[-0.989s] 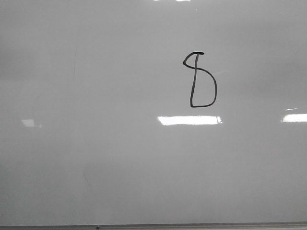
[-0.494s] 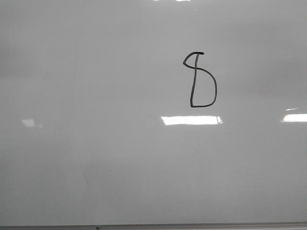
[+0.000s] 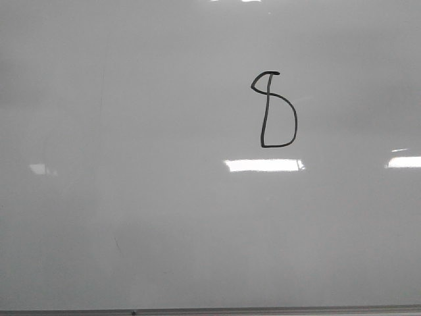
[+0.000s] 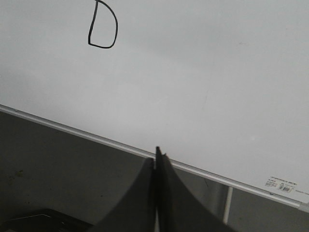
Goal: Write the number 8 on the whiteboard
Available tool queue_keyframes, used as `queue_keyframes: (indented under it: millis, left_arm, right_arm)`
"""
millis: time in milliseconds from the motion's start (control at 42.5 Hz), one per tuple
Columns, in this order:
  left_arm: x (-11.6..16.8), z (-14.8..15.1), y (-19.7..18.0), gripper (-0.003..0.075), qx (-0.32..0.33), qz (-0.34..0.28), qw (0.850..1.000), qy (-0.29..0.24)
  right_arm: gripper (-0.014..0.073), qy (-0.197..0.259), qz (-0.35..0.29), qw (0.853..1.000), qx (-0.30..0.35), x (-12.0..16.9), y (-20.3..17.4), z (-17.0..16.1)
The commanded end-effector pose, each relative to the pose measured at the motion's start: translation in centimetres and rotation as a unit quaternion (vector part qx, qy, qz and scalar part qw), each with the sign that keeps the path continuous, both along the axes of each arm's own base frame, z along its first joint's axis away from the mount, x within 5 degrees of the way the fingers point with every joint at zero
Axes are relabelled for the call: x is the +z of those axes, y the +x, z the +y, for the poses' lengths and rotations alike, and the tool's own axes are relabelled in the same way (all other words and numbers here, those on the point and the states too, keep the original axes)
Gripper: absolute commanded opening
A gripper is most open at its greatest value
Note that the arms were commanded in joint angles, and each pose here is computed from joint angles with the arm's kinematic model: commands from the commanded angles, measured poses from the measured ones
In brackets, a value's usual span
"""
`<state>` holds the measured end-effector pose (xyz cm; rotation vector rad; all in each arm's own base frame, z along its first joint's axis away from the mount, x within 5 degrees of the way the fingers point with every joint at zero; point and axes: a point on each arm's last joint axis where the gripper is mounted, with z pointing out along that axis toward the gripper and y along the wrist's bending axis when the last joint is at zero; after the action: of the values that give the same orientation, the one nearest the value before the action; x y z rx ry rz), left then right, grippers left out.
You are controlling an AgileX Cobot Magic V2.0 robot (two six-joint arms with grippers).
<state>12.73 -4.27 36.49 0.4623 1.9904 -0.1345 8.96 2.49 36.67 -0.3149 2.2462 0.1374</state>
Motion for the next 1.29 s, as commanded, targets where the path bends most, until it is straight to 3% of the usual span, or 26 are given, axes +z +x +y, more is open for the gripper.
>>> queue_keyframes:
  millis: [0, 306, 447, 659, 895, 1271]
  left_arm:
    - [1.0, 1.4, -0.6, -0.002, 0.044, -0.089, 0.995, -0.012]
    - [-6.0, 4.1, -4.6, -0.002, 0.15, -0.231, 0.961, -0.035]
    - [-10.1, 4.5, -6.4, -0.002, 0.186, -0.256, 0.946, -0.073]
    - [-14.6, 4.7, -7.5, -0.002, 0.213, -0.264, 0.935, -0.106]
    - [-15.9, 4.4, -7.2, -0.0021, 0.188, -0.251, 0.943, -0.116]
    - [-15.8, 4.4, -7.2, -0.0021, 0.189, -0.258, 0.939, -0.124]
  right_arm:
    - [-0.0069, 0.005, -0.046, 0.999, -0.005, 1.2, 0.3, -0.1]
    - [-0.0069, 0.005, -0.045, 0.999, -0.005, 1.2, 0.3, -0.1]
    - [-0.0069, 0.005, -0.045, 0.999, -0.005, 1.2, 0.3, -0.1]
    - [-0.0069, 0.005, -0.045, 0.999, -0.005, 1.2, 0.3, -0.1]
    - [-0.0069, 0.003, -0.037, 0.999, -0.005, 1.1, 0.2, -0.1]
    - [-0.0069, 0.003, -0.037, 0.999, -0.005, 1.1, 0.2, -0.1]
